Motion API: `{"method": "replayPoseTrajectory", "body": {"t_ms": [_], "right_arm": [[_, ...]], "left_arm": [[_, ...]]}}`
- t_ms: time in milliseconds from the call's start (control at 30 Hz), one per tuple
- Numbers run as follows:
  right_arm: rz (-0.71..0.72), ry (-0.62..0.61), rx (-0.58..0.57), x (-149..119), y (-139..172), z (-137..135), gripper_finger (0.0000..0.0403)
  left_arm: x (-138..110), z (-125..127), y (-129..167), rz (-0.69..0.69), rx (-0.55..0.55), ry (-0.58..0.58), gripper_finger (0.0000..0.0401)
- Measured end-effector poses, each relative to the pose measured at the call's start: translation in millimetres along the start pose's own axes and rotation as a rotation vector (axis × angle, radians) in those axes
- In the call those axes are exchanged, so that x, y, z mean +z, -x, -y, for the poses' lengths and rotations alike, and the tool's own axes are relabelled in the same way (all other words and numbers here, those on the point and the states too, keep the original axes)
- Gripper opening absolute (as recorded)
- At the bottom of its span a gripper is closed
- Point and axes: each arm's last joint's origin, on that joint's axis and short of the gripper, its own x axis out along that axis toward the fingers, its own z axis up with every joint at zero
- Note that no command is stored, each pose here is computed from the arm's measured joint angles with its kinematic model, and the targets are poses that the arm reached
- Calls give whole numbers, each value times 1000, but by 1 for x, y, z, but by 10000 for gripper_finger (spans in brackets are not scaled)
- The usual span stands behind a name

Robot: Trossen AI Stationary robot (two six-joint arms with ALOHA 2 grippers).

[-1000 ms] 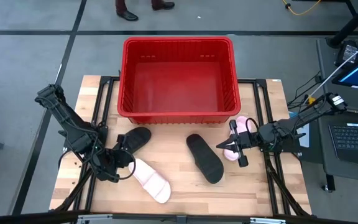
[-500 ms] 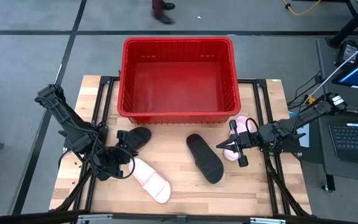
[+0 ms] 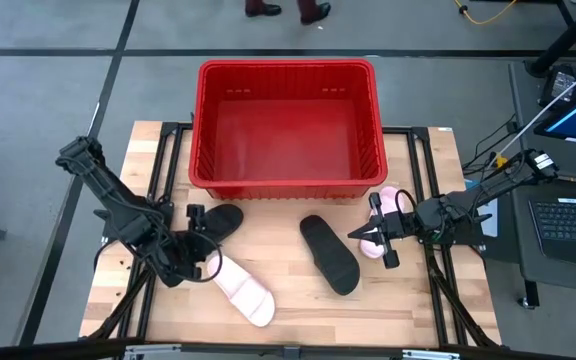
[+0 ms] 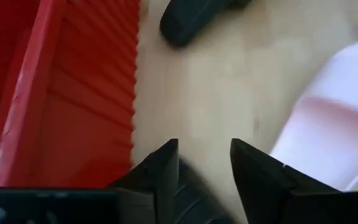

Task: Pick and place slides into bin
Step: Put the left black slide into the red container

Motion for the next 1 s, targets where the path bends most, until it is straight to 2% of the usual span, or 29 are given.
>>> {"method": "replayPoseTrajectory", "body": {"t_ms": [100, 367, 600, 800, 1000], "right_arm": [[0, 2, 0, 0, 0, 0, 4], [-1, 28, -5, 0, 0, 1, 4], [-17, 26, -30, -2, -1, 6, 4], [-55, 28, -51, -6, -2, 10, 4], [-58, 25, -74, -6, -2, 14, 4]], "left_arm": [[-2, -2, -5, -48, 28, -25, 160], [-9, 10, -18, -159, -10, -136, 164], [-30, 21, -40, -297, 62, -195, 166], [-49, 25, -51, -466, 74, -221, 167], [-60, 26, -59, -521, 143, -265, 166]]}}
